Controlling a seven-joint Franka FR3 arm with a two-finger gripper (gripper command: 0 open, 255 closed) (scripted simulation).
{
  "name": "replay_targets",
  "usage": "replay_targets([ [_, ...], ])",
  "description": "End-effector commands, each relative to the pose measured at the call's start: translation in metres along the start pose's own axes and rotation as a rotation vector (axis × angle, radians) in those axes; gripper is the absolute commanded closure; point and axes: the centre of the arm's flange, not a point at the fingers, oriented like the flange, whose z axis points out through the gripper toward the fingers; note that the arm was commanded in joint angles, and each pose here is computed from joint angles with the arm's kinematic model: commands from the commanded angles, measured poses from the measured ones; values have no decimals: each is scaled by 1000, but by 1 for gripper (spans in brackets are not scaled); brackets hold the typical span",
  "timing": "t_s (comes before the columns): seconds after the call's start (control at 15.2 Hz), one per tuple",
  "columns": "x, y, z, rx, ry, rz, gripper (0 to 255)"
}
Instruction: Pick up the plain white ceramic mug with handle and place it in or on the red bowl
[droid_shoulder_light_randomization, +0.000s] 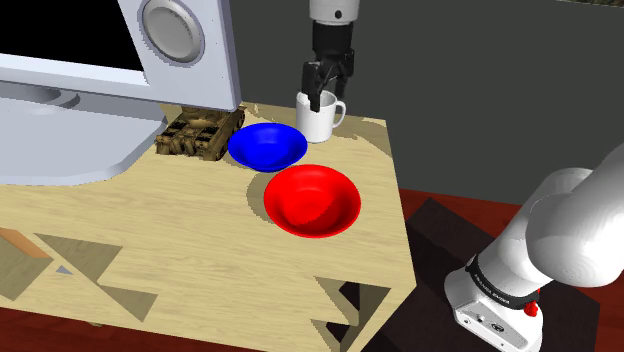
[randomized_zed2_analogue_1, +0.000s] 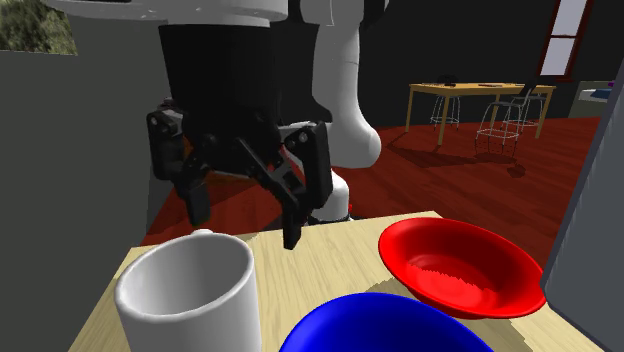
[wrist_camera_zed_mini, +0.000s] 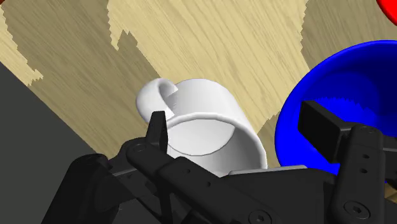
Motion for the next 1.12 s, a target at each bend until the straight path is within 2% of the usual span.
replay_targets([
  [0.0,25,-11,-2,7,-2,5,0],
  [0.13,45,-22,-1,12,-4,9,0],
  [0.66,44,-23,39,12,-4,9,0],
  [1.06,44,-23,39,12,-4,9,0],
])
